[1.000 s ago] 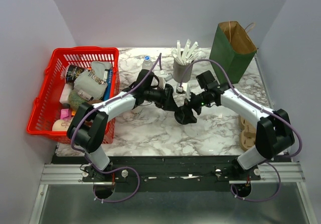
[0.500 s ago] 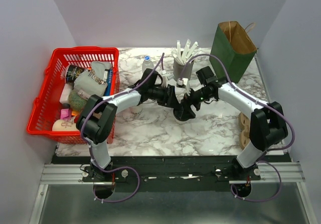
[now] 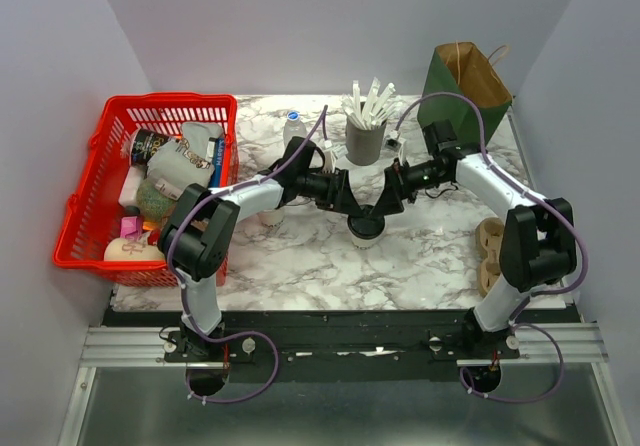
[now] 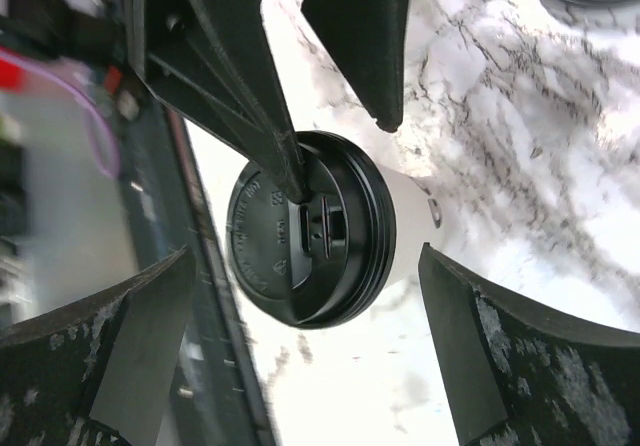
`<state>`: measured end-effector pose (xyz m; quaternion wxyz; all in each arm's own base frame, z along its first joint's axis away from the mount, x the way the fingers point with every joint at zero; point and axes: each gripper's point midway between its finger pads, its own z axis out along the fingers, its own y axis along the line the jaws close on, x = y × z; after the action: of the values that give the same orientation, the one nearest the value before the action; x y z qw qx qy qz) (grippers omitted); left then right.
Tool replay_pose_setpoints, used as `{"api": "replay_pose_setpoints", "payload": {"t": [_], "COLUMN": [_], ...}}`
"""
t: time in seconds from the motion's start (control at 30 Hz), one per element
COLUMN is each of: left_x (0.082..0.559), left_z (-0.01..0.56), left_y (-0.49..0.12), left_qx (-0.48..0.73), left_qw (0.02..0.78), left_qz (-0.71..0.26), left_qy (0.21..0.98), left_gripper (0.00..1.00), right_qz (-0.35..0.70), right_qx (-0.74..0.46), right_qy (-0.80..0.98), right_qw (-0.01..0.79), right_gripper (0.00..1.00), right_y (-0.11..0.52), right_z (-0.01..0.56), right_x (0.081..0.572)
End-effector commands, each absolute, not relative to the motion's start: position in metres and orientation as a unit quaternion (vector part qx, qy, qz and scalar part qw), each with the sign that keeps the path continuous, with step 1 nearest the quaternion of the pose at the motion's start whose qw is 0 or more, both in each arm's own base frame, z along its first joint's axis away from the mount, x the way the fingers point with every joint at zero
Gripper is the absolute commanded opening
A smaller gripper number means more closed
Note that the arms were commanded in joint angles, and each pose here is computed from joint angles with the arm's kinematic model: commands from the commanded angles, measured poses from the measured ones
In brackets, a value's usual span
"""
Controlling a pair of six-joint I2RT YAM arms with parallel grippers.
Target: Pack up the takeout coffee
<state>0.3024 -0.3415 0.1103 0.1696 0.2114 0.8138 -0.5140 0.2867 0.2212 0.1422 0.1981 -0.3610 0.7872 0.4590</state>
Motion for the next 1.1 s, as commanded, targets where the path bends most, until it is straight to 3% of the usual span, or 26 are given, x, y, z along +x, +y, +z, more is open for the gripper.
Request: {"api": "replay_pose_setpoints", "payload": {"t": [0.0,0.57,1.07], "left_x": [0.300,0.299,0.305], "left_z": [0.074,0.065,0.061], "left_y": [-0.332,-0.329,-0.328], "left_qx": [0.195,0.191,0.182], "left_qw": [0.138,0.127,0.126], "left_qz": [-0.486,-0.479,-0.475], "left_qy": [0.841,0.848,0.852], "left_gripper": [0.70,0.69,0.69], "right_qz": [0.516,0.518,0.521], "right_qx": [-0.273,-0.181,-0.177], "right_qy": [0.796,0.825,0.828], "right_qw": [0.160,0.138,0.108], "right_gripper": [1.00,0.64,0.61], "right_y": [0.217,0.183,0.182], "right_z": [0.148,0.109,0.095], "right_x": [0.283,0.292,0.288]}}
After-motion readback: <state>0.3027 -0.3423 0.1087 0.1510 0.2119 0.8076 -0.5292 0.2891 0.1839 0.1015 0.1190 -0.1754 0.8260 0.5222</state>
